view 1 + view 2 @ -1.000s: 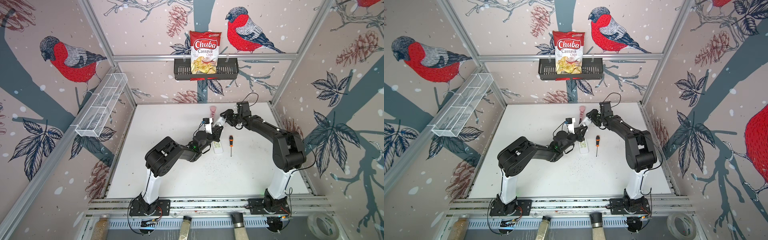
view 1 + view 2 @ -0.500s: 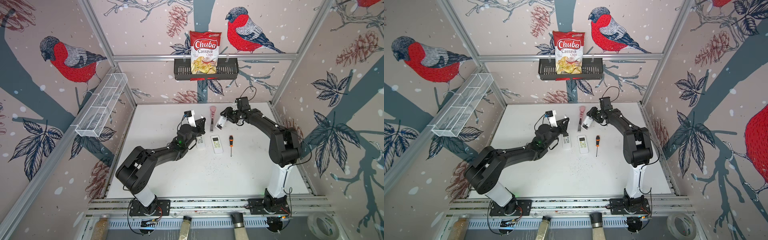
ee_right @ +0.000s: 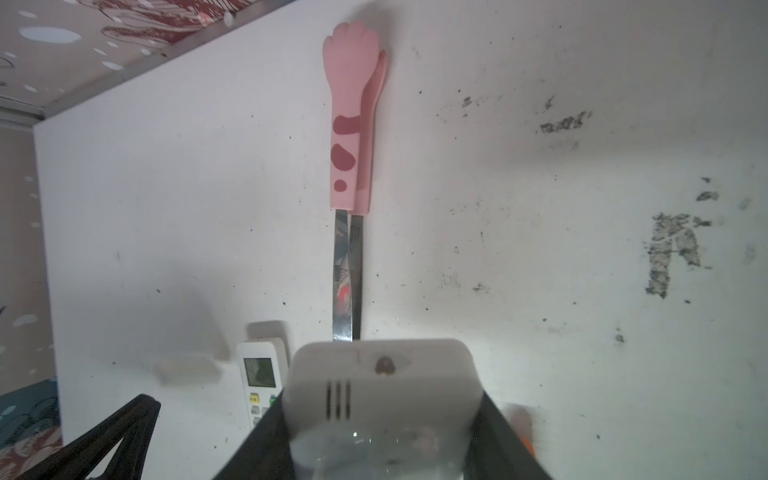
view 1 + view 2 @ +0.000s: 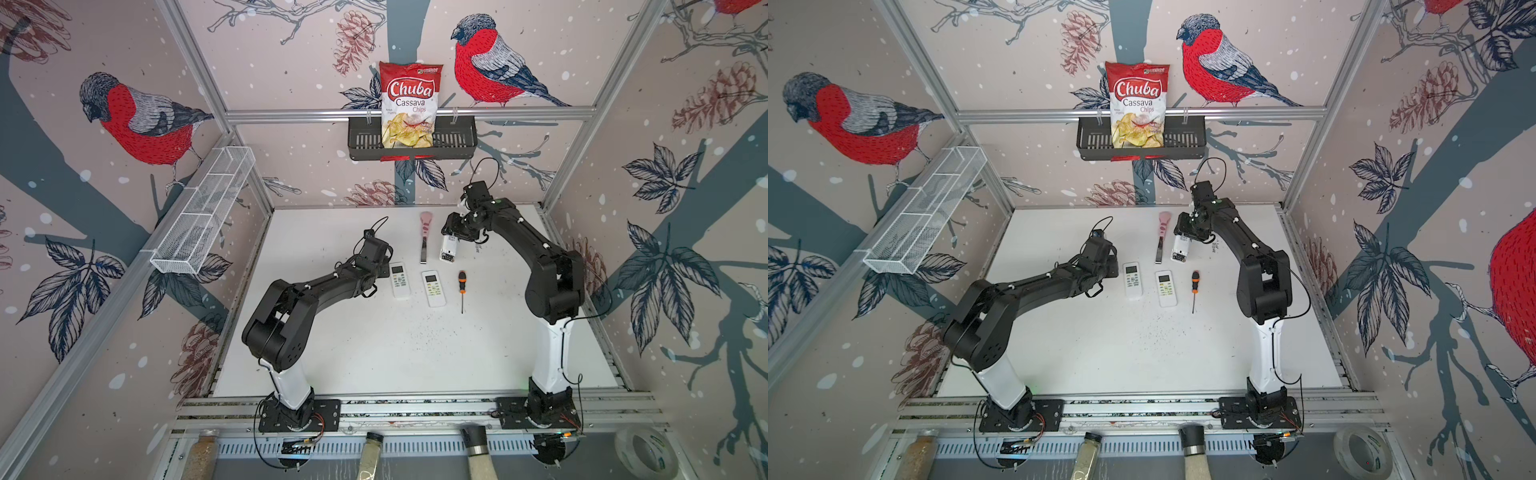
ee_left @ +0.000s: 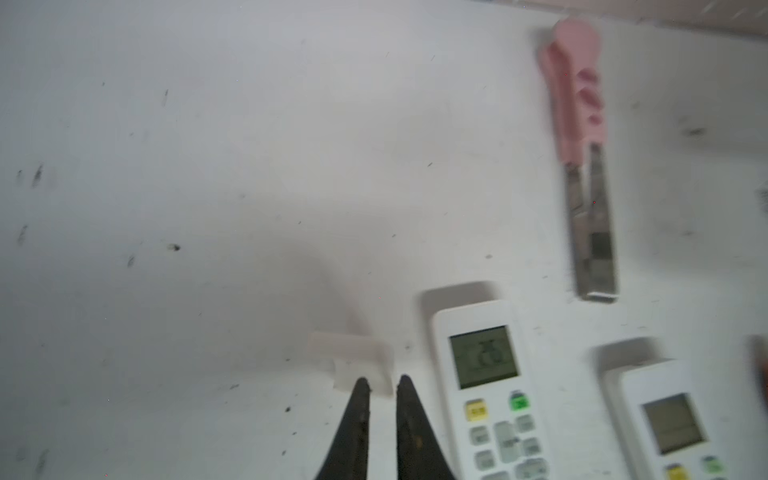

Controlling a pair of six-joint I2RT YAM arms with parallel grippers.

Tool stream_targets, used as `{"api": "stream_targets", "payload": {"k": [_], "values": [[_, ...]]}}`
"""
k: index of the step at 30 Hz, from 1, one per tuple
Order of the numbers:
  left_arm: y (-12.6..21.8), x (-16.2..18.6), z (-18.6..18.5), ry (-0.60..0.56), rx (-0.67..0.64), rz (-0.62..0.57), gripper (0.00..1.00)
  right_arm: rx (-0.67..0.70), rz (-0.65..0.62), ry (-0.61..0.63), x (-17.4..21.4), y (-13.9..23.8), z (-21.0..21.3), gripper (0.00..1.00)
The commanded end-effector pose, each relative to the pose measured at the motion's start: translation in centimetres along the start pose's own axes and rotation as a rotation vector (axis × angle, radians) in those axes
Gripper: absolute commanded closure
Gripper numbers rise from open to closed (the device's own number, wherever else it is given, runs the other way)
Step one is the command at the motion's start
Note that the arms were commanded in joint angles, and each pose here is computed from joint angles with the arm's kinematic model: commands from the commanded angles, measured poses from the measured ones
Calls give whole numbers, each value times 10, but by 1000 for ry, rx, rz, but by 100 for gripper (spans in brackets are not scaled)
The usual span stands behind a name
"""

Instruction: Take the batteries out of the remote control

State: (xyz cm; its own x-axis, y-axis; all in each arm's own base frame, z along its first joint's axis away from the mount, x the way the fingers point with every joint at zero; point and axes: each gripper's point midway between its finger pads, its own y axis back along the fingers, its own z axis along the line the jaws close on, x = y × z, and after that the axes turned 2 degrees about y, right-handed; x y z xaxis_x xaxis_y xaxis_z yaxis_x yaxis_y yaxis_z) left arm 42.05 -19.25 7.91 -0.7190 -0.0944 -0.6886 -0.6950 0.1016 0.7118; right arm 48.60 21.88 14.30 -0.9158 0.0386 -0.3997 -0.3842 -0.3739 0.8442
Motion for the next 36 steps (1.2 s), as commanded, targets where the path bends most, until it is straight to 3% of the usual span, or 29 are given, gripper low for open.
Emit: {"api": "stream_targets", "payload": {"k": [1,6,12,15,21,26,36], "values": [[-7,17,23,-71,-128,71,83,84,68,64,18,-1,-3,98],[-9,18,31,-81,-176,73,75,78,82,96,30,-6,13,98],[20,-8,26,-2,-114,-30,39,64,111,150,50,-15,39,98],[44,-27,38,88,-94,-113,4,69,129,198,64,-19,55,98],[92,-60,77,264,-33,-275,3,84,202,351,103,-36,102,98],[128,-73,112,326,-130,-394,4,95,231,493,139,-54,154,98],[154,-66,123,366,-114,-445,4,133,238,634,182,-89,196,97]]}}
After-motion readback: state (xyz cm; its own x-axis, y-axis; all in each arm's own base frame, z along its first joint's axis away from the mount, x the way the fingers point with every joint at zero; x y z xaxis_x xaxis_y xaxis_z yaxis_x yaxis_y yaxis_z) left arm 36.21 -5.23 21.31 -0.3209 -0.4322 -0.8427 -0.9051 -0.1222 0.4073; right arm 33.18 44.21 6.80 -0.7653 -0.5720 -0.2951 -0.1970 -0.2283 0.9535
